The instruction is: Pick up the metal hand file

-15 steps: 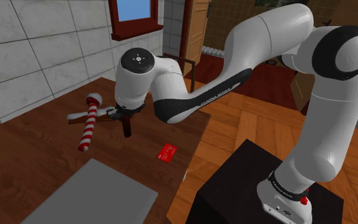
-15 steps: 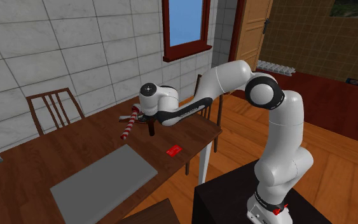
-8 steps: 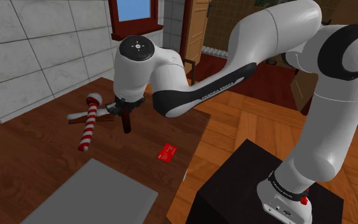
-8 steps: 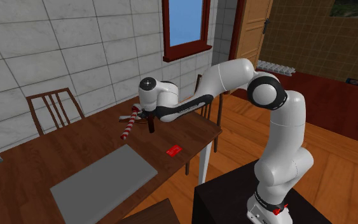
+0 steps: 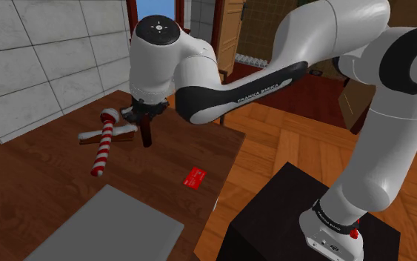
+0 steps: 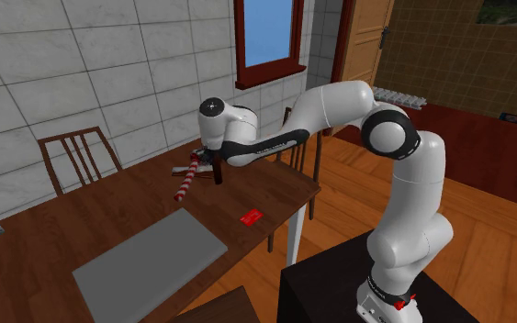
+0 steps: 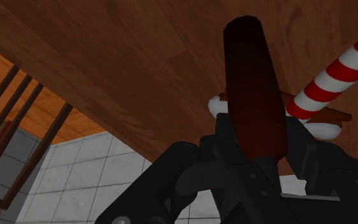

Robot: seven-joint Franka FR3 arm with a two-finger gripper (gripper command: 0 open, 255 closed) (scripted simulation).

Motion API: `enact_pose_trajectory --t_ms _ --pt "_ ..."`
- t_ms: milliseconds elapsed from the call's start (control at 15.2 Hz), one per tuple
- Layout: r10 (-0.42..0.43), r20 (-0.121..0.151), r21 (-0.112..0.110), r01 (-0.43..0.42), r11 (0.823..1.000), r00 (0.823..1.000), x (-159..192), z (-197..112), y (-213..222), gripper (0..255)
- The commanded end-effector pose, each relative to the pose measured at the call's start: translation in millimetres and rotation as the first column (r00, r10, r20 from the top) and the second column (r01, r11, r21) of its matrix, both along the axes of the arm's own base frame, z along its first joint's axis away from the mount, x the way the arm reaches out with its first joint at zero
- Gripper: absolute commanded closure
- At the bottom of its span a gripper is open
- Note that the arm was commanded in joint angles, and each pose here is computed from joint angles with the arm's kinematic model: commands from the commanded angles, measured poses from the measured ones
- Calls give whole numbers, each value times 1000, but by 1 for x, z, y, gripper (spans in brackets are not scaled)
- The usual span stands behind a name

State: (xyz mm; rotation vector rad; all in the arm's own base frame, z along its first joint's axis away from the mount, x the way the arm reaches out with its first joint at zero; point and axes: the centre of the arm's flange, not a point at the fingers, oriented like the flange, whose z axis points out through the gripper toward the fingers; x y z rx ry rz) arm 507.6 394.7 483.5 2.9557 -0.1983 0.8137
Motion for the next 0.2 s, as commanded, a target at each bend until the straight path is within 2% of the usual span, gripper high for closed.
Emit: enact_pose_trajectory --t_ms 0,132 --pt "0 0 0 0 1000 1000 0 11 -1 255" --pt "0 0 0 0 1000 1000 0 12 -1 255"
